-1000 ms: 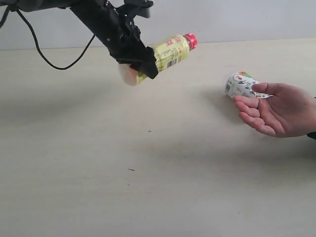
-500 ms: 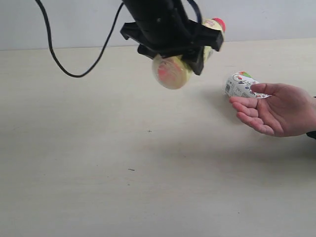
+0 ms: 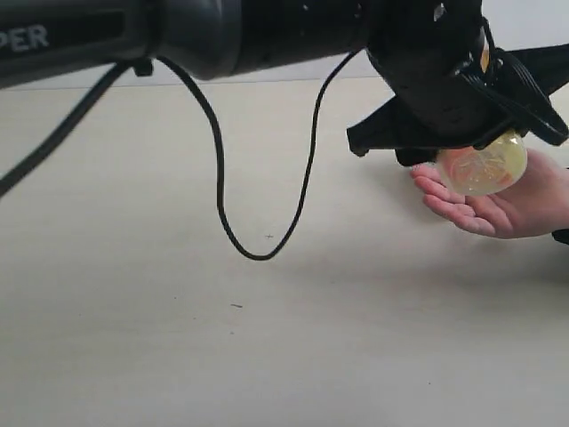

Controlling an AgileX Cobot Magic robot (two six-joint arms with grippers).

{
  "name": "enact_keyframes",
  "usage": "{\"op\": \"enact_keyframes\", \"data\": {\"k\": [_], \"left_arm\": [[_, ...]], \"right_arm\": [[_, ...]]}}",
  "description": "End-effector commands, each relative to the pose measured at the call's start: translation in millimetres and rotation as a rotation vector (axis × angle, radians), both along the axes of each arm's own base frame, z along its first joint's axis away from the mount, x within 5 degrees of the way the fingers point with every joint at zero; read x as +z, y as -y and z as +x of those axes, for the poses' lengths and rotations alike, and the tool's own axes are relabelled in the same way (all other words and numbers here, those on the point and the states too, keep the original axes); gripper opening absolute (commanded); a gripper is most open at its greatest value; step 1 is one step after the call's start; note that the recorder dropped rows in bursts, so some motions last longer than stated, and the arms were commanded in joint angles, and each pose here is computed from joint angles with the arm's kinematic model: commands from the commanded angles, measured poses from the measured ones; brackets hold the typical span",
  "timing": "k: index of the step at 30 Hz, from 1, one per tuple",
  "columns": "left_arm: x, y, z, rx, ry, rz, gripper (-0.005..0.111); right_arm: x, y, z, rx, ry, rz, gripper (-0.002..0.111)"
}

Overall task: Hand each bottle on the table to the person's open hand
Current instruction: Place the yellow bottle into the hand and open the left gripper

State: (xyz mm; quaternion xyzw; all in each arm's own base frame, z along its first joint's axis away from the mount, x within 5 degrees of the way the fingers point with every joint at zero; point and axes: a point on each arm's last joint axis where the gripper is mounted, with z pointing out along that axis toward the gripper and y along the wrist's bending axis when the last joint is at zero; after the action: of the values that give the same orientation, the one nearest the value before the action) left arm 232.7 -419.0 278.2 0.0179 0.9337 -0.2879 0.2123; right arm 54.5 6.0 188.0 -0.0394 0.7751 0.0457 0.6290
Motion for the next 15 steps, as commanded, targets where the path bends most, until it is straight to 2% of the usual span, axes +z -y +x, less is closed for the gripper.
{"op": "enact_keyframes", "data": {"k": [1,7,12,13,15], "left_arm": [[-18,9,4,0.063,-0.042,-0.030,0.000],[-45,20,4,0.065,-0.096,-0.032,0.000],[-57,23,5,0.062,-0.103,-0.021,0.001],[-56,24,5,0.056,-0.098,-0.026,0.005],[-57,25,5,0.047,-0.095,-0.033,0.022]], "right_arm": [[0,0,0,0.000,0.010,-0.002,0.000],[0,0,0,0.000,0.010,-0.002,0.000],[0,0,0,0.000,0.010,-0.002,0.000],[0,0,0,0.000,0.010,-0.002,0.000],[0,0,0,0.000,0.010,-0.002,0.000]]}}
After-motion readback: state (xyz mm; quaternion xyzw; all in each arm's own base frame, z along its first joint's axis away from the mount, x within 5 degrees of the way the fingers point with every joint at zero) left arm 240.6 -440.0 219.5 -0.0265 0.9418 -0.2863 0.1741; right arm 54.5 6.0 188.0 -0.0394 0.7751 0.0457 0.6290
